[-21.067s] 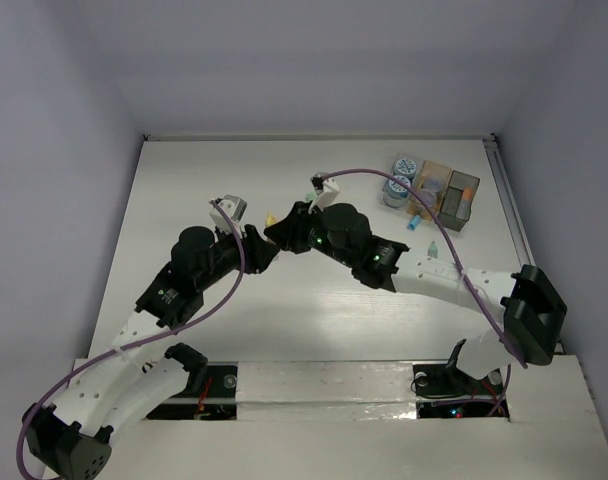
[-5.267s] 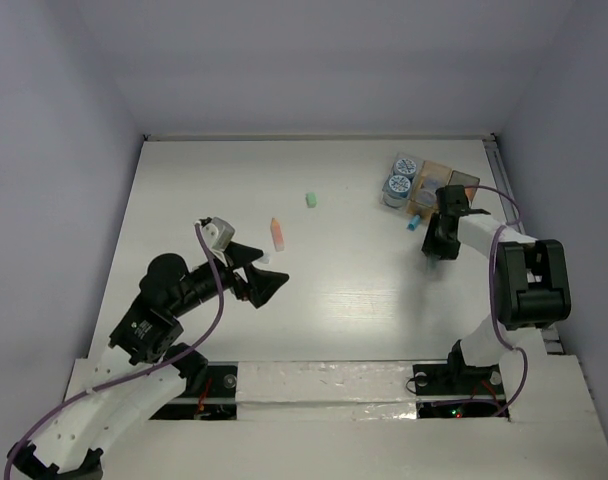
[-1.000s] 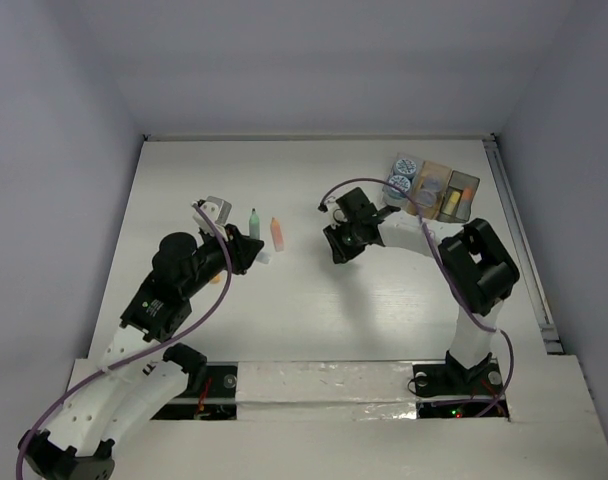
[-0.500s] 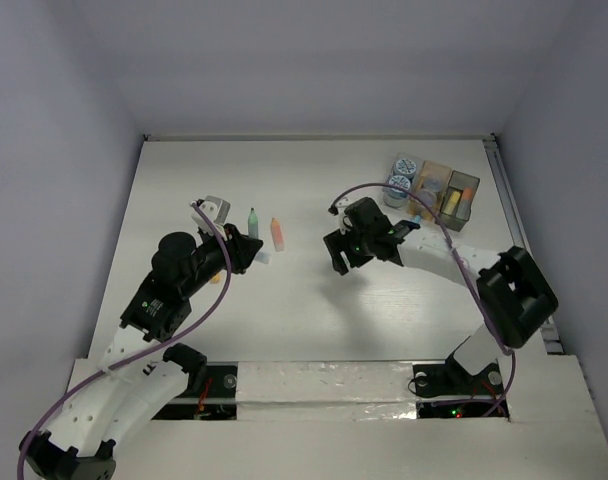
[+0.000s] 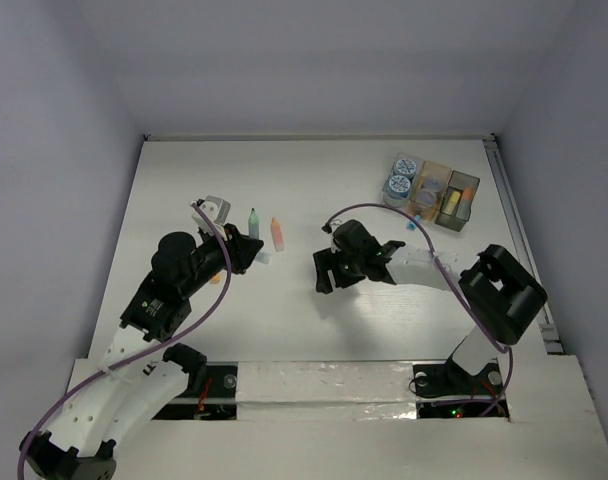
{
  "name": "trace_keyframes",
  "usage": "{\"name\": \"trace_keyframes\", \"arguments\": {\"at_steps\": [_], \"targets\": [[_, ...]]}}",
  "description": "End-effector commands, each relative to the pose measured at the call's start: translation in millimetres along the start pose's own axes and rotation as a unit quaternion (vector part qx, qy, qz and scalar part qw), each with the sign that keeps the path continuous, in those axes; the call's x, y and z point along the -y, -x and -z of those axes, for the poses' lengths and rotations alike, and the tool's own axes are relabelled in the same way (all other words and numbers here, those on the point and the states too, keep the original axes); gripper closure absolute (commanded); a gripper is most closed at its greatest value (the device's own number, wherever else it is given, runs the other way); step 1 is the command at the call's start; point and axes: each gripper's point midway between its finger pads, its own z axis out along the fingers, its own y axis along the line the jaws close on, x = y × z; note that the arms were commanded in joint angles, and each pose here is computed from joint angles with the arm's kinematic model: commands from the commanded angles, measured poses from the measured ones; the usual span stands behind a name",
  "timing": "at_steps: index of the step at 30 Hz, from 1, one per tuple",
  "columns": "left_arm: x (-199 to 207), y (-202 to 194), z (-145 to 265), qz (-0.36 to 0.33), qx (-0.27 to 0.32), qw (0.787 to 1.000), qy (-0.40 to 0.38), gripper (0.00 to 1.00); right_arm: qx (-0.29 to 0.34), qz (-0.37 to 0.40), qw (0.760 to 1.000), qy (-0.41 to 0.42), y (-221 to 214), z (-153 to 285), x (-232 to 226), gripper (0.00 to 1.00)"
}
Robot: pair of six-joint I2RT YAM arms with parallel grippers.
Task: Sort the stationery into containers
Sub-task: Close the pen cap on the pen.
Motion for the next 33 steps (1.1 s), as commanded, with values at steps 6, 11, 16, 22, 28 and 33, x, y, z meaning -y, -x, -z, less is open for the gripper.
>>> {"name": "trace_keyframes", "arguments": {"at_steps": [6,11,16,22,28,33], "targets": [[7,22,2,-0.013,0.036,0.999,-0.015,1.00,0.037,-0.037,0.997,-0.063,24,-13,30,0.23],[7,20,1,-0.012,0.033,0.999,-0.017,1.00,0.044,-0.043,0.992,-0.109,29,-11,51,0.23],[8,21,0,-0.012,0.032,0.999,-0.018,1.00,0.047,-0.044,0.989,-0.135,34,-5,62,0.22],[6,21,-1,-0.011,0.033,0.999,-0.016,1.00,0.051,-0.035,0.988,-0.140,44,-5,64,0.22],[6,21,-1,-0.011,0.033,0.999,-0.015,1.00,0.045,-0.030,0.988,-0.147,50,-9,69,0.25],[6,21,-1,-0.010,0.033,0.999,-0.016,1.00,0.016,-0.009,0.985,-0.172,45,-9,78,0.35]]}}
